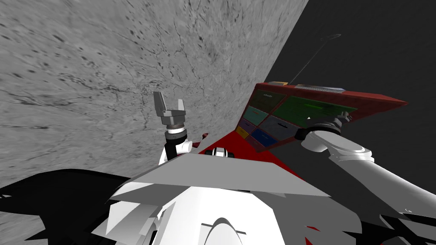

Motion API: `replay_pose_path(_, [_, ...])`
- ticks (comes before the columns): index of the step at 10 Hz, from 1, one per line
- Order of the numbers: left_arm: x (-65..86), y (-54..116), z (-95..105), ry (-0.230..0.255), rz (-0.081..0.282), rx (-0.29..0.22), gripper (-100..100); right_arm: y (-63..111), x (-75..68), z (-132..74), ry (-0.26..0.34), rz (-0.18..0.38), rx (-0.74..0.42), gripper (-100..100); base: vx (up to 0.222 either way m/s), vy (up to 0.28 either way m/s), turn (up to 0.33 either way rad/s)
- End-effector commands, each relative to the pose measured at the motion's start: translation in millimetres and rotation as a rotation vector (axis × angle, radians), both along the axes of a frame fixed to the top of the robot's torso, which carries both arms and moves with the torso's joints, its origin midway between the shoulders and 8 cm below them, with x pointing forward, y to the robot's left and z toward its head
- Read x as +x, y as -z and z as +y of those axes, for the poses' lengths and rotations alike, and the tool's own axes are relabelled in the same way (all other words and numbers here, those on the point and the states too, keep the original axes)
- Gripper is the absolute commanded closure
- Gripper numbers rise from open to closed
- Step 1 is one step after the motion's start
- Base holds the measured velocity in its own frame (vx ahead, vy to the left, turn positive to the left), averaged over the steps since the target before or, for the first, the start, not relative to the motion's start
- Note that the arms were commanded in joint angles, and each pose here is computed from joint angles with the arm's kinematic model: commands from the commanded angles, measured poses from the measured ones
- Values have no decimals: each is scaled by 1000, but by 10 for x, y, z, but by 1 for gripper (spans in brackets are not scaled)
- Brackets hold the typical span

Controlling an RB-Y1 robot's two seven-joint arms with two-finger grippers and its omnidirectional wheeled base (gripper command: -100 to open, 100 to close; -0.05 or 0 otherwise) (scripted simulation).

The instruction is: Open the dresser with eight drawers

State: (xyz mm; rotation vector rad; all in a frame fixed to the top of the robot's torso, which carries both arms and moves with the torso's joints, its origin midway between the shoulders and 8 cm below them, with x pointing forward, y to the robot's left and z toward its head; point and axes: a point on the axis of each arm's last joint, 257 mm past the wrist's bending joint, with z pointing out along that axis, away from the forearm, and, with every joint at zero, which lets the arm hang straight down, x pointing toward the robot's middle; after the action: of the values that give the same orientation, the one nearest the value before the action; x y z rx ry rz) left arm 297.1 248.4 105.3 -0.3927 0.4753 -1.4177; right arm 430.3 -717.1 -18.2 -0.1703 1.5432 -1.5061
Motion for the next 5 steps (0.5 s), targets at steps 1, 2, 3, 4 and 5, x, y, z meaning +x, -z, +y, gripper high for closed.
replay_pose_path(1, [0,0,0,0,0,0,0,49,17,56,-17,11,18,-100,-130,-154,-29])
replay_pose_path(2, [0,0,0,0,0,0,0,54,29,79,-26,18,21,-100,-109,-131,-27])
replay_pose_path(3, [0,0,0,0,0,0,0,53,38,93,-31,27,17,-100,-88,-109,-12])
replay_pose_path(4, [0,0,0,0,0,0,0,60,42,93,-31,41,6,-100,-89,-103,17])
replay_pose_path(5, [0,0,0,0,0,0,0,58,59,21,-32,61,4,-100,27,-85,48])
